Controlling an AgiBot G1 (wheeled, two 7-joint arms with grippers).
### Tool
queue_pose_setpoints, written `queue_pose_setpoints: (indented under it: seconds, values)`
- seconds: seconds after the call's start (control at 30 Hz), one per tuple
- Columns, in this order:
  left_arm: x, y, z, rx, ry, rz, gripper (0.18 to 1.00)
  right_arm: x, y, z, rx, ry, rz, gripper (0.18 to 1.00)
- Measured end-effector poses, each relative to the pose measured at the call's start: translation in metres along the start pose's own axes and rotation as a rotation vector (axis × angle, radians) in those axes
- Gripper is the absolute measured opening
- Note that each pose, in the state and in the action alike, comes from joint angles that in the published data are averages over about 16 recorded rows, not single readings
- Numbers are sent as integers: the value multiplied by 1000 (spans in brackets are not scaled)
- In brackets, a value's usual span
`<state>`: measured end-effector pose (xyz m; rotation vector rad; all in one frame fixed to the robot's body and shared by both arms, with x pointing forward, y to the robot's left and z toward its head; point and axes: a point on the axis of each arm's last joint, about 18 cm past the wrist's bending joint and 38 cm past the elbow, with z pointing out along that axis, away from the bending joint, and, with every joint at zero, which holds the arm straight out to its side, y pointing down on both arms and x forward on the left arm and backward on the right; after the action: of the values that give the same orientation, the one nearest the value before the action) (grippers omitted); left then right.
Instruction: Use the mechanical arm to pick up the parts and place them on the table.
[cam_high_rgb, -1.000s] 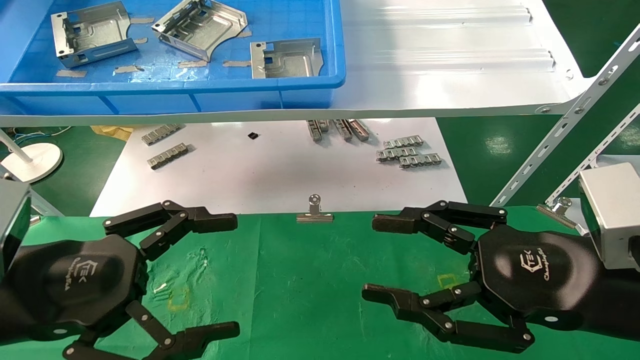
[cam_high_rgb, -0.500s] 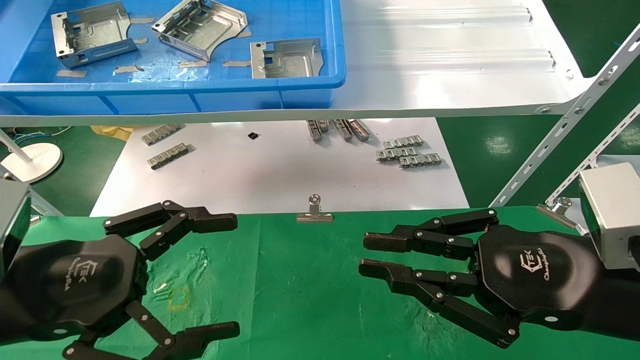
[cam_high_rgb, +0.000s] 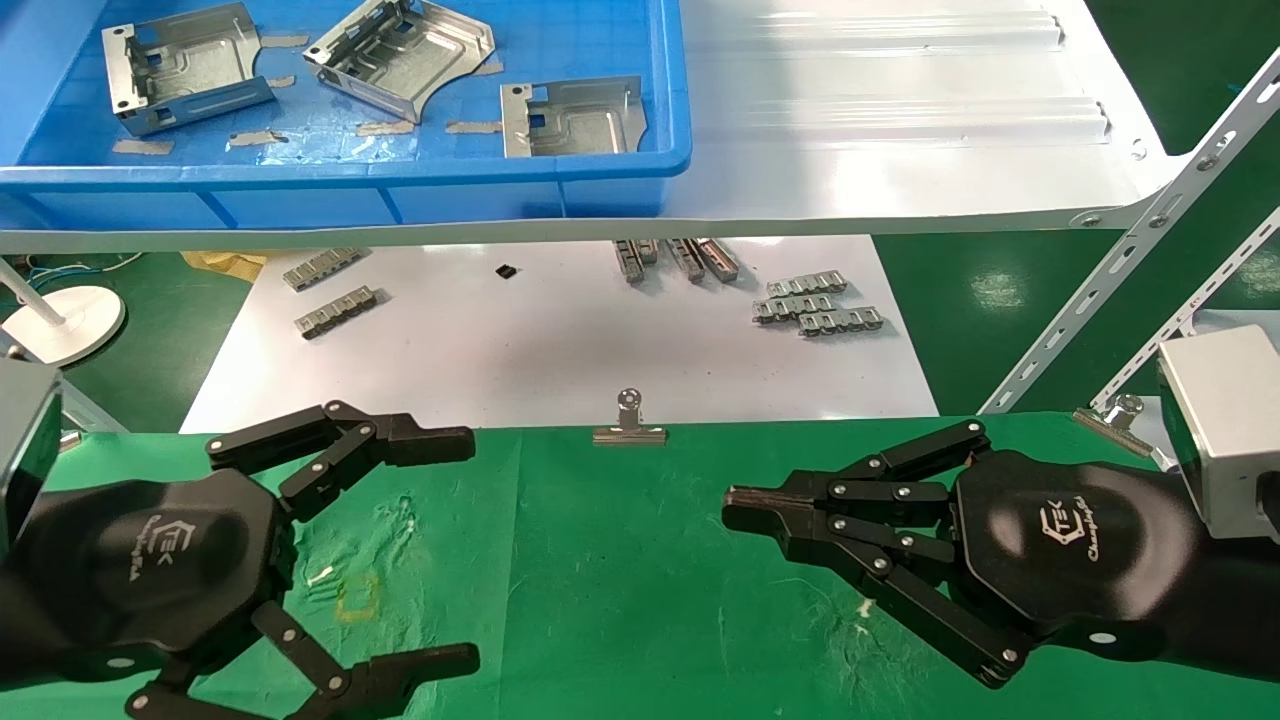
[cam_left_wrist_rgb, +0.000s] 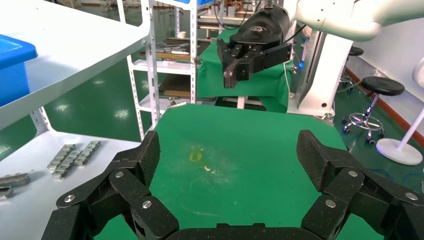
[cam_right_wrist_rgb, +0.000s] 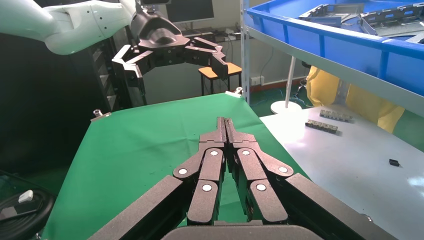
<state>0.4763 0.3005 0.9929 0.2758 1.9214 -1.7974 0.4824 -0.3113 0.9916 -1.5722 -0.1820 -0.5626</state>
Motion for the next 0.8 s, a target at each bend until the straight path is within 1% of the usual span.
queue_pose_setpoints:
  seconds: [0.1, 0.3, 0.5, 0.67, 0.8]
  values:
    - [0, 0, 0, 0, 0, 0, 1001, 0, 0, 0, 0, 0, 0, 204]
    - [0, -2, 0, 4, 0, 2, 1001, 0, 0, 0, 0, 0, 0, 192]
    - [-10, -22, -1, 27, -16, 26, 1001, 0, 0, 0, 0, 0, 0, 191]
    - [-36, -54, 1, 52, -65, 76, 1001, 0, 0, 0, 0, 0, 0, 191]
    - [-75, -83, 5, 68, -143, 111, 1001, 0, 0, 0, 0, 0, 0, 191]
